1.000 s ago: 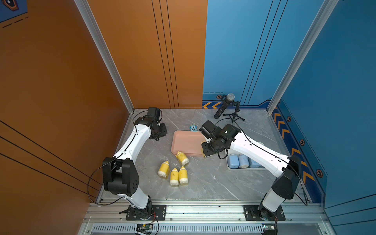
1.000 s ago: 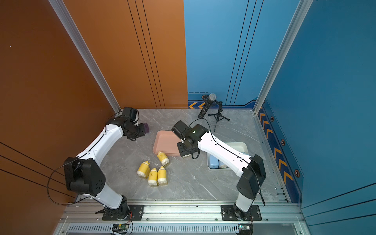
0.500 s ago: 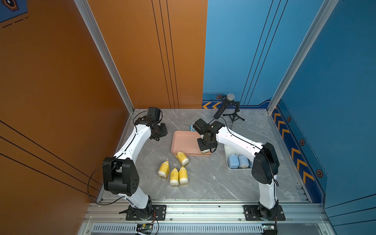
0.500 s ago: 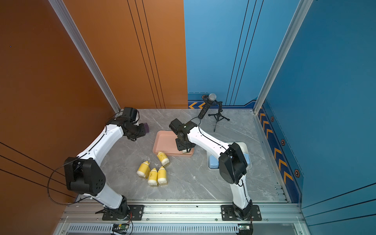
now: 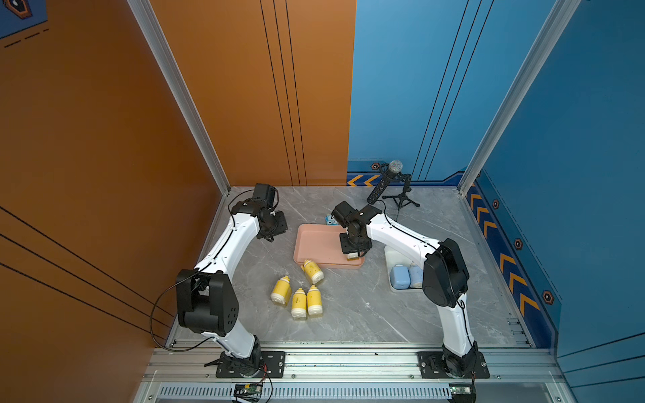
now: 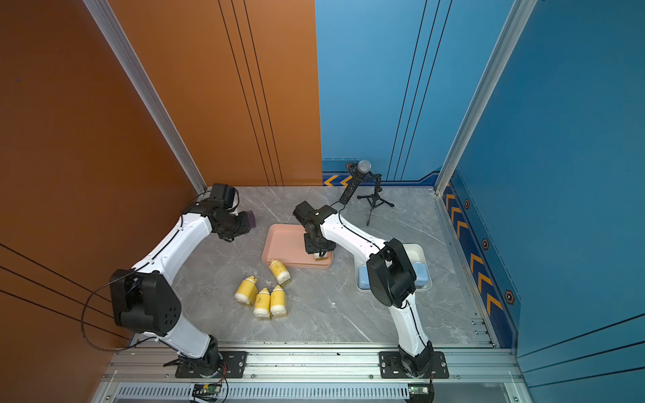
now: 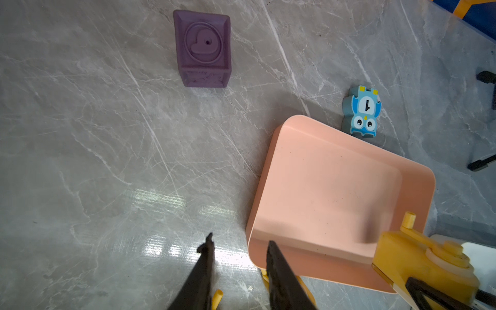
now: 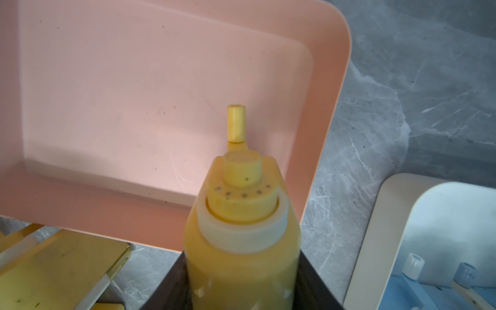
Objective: Place the pencil sharpeners by color into the storage box
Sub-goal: Place the pencil sharpener in the storage box.
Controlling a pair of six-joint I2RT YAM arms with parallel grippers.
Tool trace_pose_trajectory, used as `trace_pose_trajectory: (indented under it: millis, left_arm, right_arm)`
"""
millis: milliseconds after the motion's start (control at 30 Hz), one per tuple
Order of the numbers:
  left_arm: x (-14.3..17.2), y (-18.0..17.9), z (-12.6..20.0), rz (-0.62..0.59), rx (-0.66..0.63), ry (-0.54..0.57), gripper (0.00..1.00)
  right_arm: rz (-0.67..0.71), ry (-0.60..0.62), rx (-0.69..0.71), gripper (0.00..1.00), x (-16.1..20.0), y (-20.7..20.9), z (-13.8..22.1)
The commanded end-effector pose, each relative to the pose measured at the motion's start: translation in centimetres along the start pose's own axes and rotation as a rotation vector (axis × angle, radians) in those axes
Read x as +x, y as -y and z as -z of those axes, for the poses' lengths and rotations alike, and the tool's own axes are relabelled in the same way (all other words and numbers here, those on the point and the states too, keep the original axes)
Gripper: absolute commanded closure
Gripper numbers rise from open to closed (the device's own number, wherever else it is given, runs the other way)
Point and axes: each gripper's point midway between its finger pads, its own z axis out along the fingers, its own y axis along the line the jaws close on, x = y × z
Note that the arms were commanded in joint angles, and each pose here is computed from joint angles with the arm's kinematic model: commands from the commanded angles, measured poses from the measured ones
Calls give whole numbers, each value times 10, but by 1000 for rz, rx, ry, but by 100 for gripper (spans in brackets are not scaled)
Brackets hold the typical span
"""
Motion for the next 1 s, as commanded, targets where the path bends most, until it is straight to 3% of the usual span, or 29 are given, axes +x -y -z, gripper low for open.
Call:
trace_pose_trajectory:
  millis: [0,200,400,533,967]
  left_arm:
    - [7,2,-7,7,11,-30,66]
    - [6,2,-5,8,16,-26,66]
    - [6,3,-3,12,24,-25,66]
    - [6,4,-3,13,27,-26,66]
    - [6,4,-2,12,29,-25,66]
  right_arm:
    - [-58,18,13,66,-7,6,0]
    - [-73,-19,34,66,4,13,-10]
    - [-120,-61,88,66,10,48,-21]
    - [-135,-51,92,66,11,62,-11]
    - [-145,-83,84,65,15,68,-16]
